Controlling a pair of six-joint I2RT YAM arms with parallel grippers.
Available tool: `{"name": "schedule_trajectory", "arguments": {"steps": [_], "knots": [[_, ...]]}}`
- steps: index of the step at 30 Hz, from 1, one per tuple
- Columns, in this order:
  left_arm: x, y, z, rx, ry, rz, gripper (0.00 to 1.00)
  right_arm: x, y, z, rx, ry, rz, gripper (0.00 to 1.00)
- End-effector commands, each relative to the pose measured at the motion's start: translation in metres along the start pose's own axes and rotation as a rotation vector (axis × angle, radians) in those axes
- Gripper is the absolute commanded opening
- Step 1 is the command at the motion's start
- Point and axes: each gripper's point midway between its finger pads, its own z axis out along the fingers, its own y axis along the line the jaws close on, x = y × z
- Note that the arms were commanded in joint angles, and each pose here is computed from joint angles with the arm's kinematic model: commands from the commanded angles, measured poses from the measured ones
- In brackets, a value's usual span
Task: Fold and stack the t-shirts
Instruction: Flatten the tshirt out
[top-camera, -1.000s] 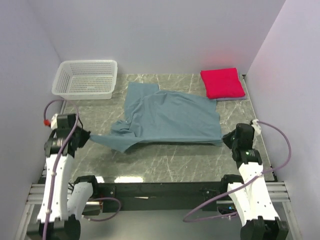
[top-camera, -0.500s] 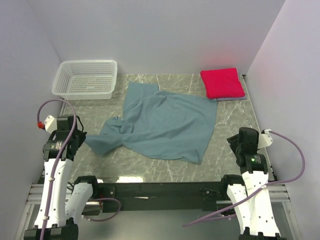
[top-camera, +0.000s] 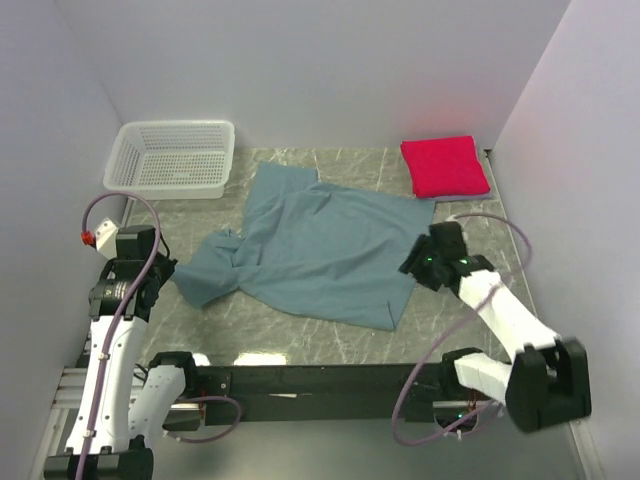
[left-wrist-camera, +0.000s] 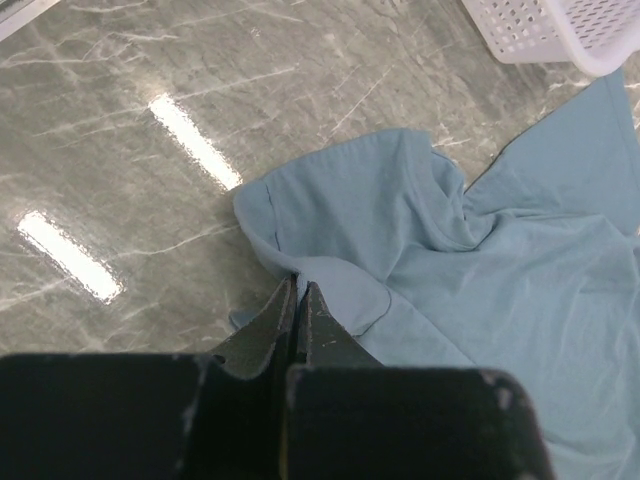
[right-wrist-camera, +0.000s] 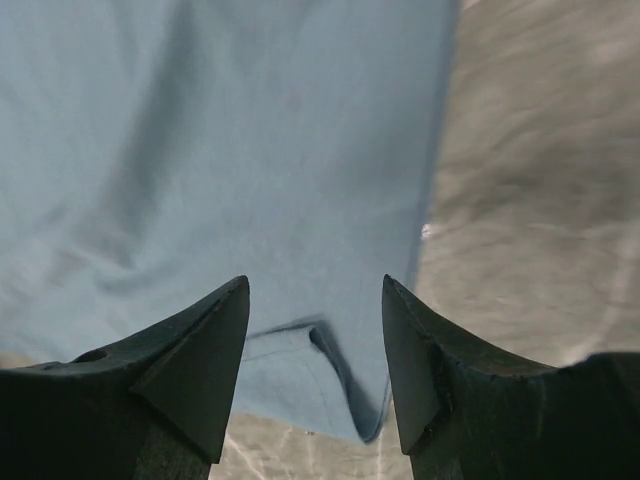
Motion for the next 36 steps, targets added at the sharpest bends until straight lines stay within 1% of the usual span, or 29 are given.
{"name": "schedule_trajectory", "arguments": {"steps": [1,2,3,4,5,6,8,9,12,16,17,20,22,25,27,28,31,33,34,36], "knots": [[-0.003,-0.009,0.001,0.049,-0.018,0.023,0.0,-0.003,0.043,0.017,-0.069,0.026,-0.118,0.62],[-0.002,-0.009,0.002,0.05,-0.017,0.023,0.0,-0.009,0.054,0.02,-0.079,0.024,-0.121,0.62],[-0.002,-0.009,0.002,0.051,-0.015,0.021,0.01,-0.011,0.06,0.025,-0.082,0.031,-0.13,0.62],[-0.001,-0.009,0.004,0.046,-0.01,0.019,0.01,-0.006,0.058,0.038,-0.046,0.064,-0.145,0.62],[0.0,-0.008,0.004,0.043,-0.007,0.016,0.01,-0.009,0.068,0.041,-0.053,0.063,-0.161,0.62],[0.003,-0.009,0.005,0.048,0.002,0.014,0.01,-0.001,0.064,0.055,-0.018,0.106,-0.173,0.62],[0.005,-0.008,0.006,0.048,0.009,0.008,0.0,0.0,0.066,0.066,0.005,0.136,-0.181,0.62],[0.006,-0.008,0.006,0.046,0.009,0.007,0.0,0.008,0.058,0.076,0.04,0.176,-0.186,0.62],[0.003,-0.008,0.005,0.044,0.001,0.006,0.0,0.017,0.041,0.087,0.113,0.231,-0.168,0.62],[0.0,-0.011,0.002,0.054,-0.002,-0.001,0.0,0.011,0.0,0.088,0.224,0.234,-0.064,0.62],[0.002,-0.011,0.001,0.06,0.008,0.0,0.01,0.005,-0.021,0.085,0.265,0.23,-0.001,0.63],[0.011,-0.012,0.0,0.075,0.049,-0.007,0.01,0.001,-0.051,0.079,0.301,0.237,0.108,0.63],[0.018,-0.012,-0.002,0.084,0.077,-0.018,0.0,-0.016,-0.073,0.072,0.329,0.196,0.2,0.64],[0.036,-0.01,-0.005,0.102,0.149,-0.033,0.01,-0.037,-0.087,0.064,0.36,0.119,0.256,0.64],[0.047,-0.009,-0.008,0.112,0.192,-0.043,0.01,-0.056,-0.08,0.058,0.352,0.065,0.245,0.65],[0.053,-0.006,-0.007,0.106,0.213,-0.051,0.0,-0.067,-0.07,0.055,0.331,0.037,0.226,0.65],[0.069,-0.001,-0.011,0.11,0.272,-0.067,0.01,-0.084,-0.053,0.043,0.324,-0.033,0.176,0.66],[0.076,0.001,-0.015,0.119,0.299,-0.073,0.01,-0.084,-0.034,0.036,0.298,-0.059,0.116,0.66],[0.084,0.004,-0.017,0.117,0.332,-0.078,0.01,-0.08,-0.022,0.035,0.278,-0.062,0.075,0.66],[0.093,0.008,-0.018,0.118,0.357,-0.076,0.05,-0.073,0.008,0.033,0.216,-0.061,-0.006,0.66]]}}
